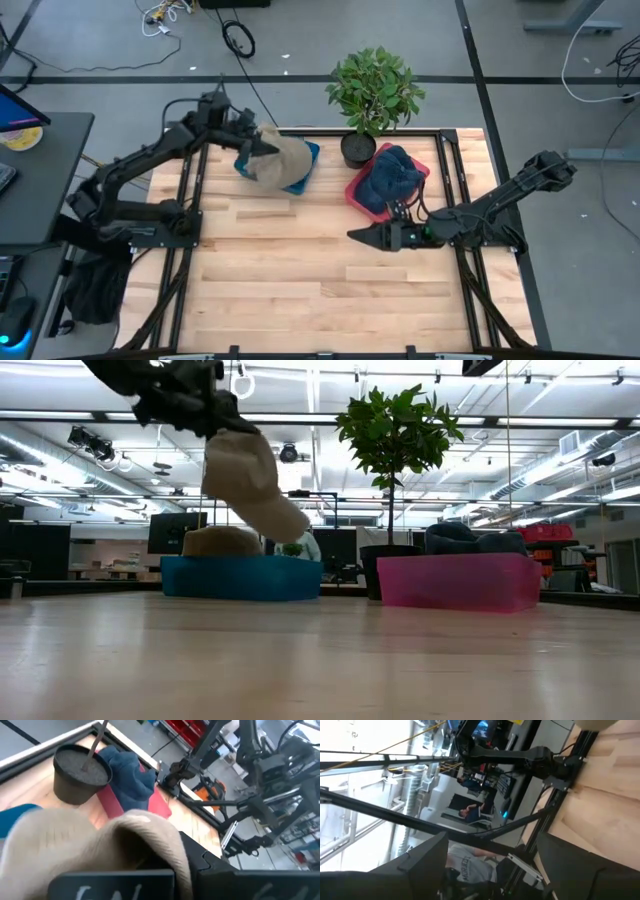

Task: Pick & Place hat
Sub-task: Put the brown cap into the blue bin

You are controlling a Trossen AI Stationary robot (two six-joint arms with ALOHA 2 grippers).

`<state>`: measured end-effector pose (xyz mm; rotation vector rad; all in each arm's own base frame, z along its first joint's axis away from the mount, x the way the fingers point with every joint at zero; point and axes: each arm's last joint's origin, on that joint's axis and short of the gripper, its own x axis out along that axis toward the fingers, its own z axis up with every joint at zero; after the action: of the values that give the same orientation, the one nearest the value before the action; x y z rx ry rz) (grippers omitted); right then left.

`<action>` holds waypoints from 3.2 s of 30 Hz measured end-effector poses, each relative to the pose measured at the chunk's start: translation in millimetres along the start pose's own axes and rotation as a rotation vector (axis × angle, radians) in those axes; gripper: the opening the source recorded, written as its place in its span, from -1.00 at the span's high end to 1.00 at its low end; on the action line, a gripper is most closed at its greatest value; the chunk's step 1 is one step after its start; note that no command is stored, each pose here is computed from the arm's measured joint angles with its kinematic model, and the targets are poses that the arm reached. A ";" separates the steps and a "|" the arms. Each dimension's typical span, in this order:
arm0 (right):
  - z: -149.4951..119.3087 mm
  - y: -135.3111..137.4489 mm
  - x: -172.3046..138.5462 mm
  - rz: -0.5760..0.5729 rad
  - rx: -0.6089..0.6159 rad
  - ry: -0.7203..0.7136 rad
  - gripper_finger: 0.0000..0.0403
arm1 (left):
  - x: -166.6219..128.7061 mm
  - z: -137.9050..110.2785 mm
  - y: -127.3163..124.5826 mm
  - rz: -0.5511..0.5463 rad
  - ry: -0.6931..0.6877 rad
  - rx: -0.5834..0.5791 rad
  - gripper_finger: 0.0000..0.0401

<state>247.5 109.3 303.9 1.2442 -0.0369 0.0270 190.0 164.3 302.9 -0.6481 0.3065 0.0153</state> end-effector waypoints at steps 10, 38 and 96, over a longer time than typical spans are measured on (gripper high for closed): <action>3.2 -1.2 1.5 -0.005 0.026 -0.014 -0.52 | 9.9 2.7 50.1 0.001 0.003 -0.038 0.99; 9.9 -5.9 4.1 -0.046 0.014 -0.074 -0.52 | -14.4 22.1 82.9 -0.055 0.110 -0.067 0.99; 15.9 -11.1 7.1 -0.074 -0.008 -0.069 -0.52 | 25.5 19.8 108.5 0.473 0.174 0.189 -0.45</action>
<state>254.8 90.7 298.8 1.2370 -0.0507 -0.0808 208.0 260.7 246.3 -0.3778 0.6166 0.3800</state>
